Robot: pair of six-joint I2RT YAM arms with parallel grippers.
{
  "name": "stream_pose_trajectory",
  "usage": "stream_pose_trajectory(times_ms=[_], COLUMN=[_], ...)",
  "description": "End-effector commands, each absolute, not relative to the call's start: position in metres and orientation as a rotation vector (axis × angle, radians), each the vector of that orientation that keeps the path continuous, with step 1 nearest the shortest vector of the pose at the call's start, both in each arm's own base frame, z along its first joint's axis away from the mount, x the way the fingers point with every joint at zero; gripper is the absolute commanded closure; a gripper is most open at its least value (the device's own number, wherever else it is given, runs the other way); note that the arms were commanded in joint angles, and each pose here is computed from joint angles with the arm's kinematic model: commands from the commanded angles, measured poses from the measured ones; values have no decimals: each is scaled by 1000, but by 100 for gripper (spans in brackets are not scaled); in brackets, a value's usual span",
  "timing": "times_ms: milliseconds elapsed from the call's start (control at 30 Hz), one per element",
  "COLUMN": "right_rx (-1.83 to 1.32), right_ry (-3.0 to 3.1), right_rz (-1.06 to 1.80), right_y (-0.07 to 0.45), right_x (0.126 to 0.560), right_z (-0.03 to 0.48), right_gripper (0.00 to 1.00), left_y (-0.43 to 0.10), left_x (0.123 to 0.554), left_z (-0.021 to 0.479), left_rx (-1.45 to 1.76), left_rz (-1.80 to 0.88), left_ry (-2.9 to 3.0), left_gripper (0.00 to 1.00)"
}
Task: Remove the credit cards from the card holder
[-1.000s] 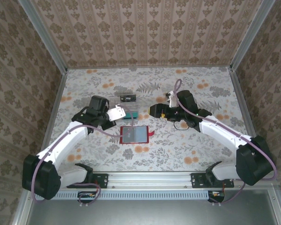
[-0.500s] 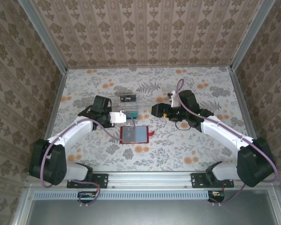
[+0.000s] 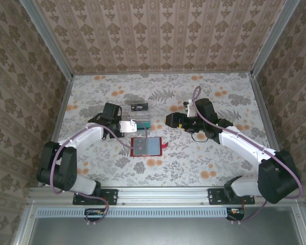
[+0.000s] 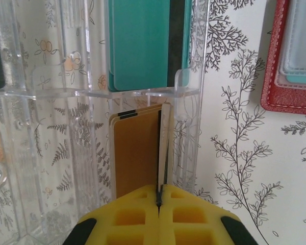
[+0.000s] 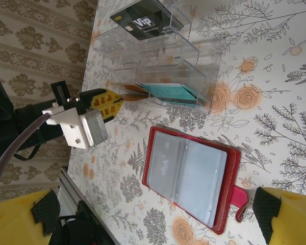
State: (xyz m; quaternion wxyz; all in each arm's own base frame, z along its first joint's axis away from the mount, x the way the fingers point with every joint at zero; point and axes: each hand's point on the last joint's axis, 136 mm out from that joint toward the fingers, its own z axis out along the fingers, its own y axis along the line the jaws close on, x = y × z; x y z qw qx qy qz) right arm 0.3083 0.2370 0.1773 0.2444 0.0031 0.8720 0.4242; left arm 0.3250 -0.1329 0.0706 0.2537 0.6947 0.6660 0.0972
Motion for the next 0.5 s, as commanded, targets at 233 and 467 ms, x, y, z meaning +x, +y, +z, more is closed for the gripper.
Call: stream_pose_trajectory(times_ms=[233,467], right_rx=[2,10], right_ry=[2382,2387], right_rz=[1155,1167], right_y=[236,237], right_x=[313,314], right_z=[175,172], right_gripper=[0,0], left_y=[-136,-135], left_x=[344,347], left_z=[78,79], left_rx=[1838,1822], left_rz=[269,276], left_ry=[1814,1826], left_gripper=[89,69])
